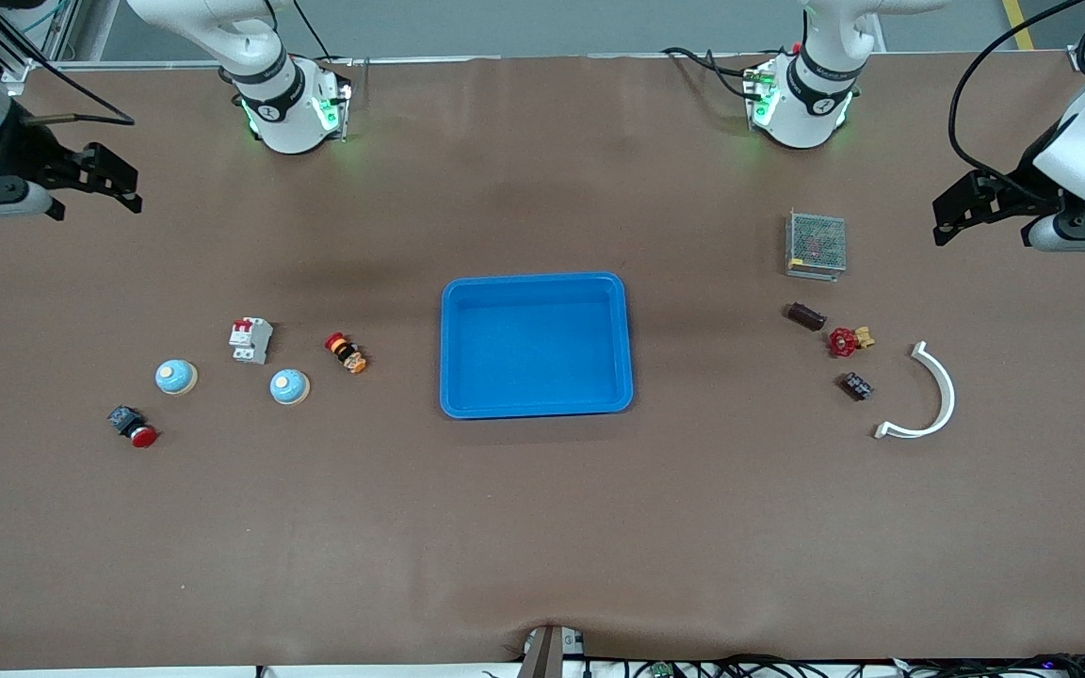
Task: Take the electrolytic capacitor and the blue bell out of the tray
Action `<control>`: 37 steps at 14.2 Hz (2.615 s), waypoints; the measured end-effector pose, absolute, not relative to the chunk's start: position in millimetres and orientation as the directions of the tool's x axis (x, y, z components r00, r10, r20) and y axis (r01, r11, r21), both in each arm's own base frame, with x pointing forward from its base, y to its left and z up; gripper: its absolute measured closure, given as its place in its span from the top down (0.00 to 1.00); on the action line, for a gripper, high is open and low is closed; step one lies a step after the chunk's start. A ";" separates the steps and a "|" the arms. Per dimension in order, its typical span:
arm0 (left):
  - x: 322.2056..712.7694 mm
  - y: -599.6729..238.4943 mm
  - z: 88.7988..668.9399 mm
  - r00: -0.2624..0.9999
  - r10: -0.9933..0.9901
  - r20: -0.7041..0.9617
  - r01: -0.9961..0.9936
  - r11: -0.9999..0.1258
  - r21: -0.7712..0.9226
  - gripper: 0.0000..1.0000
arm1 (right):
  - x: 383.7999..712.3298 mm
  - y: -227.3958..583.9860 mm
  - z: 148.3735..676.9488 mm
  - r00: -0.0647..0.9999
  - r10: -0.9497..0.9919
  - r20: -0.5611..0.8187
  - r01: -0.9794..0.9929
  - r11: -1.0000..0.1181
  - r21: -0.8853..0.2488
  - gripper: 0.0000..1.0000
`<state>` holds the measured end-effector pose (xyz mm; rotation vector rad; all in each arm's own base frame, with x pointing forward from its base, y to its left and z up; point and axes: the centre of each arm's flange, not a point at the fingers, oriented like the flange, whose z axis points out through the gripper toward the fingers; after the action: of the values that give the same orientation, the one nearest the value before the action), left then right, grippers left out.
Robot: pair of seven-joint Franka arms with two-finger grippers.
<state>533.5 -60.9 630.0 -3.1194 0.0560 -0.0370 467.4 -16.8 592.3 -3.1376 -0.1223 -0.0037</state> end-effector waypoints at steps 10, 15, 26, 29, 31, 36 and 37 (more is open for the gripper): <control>533.9 -59.8 636.9 0.999 -0.034 0.038 -0.033 -0.999 -0.021 1.00 | 535.8 -49.5 630.9 0.994 0.011 0.106 0.007 -0.999 0.036 1.00; 533.6 -57.8 636.9 0.999 -0.030 0.034 -0.030 -0.999 -0.021 1.00 | 552.2 -50.5 649.6 0.988 0.052 0.145 0.045 -0.998 0.054 1.00; 528.6 -54.7 637.3 1.000 -0.025 -0.007 -0.025 -0.999 -0.024 1.00 | 555.8 -70.2 644.5 0.991 0.061 0.122 0.054 -0.997 0.059 1.00; 528.4 -54.2 641.6 1.000 -0.024 -0.001 -0.024 -0.999 -0.023 1.00 | 554.6 -70.2 644.5 0.992 0.059 0.113 0.053 -0.997 0.057 1.00; 528.4 -54.0 642.9 1.000 -0.023 0.001 -0.023 -0.999 -0.023 1.00 | 554.5 -70.2 644.9 0.992 0.059 0.113 0.053 -0.997 0.057 1.00; 528.3 -53.7 643.9 0.999 -0.034 0.002 -0.034 -0.999 -0.023 1.00 | 554.4 -70.3 646.1 0.992 0.058 0.114 0.052 -0.997 0.057 1.00; 528.4 -53.3 645.8 0.999 -0.041 0.006 -0.041 -0.999 -0.023 1.00 | 554.4 -70.3 646.7 0.992 0.058 0.115 0.051 -0.997 0.057 1.00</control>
<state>528.4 -53.3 645.8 -3.1181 0.0643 -0.0101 554.4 -70.3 646.7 -3.1890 -0.0876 -0.1872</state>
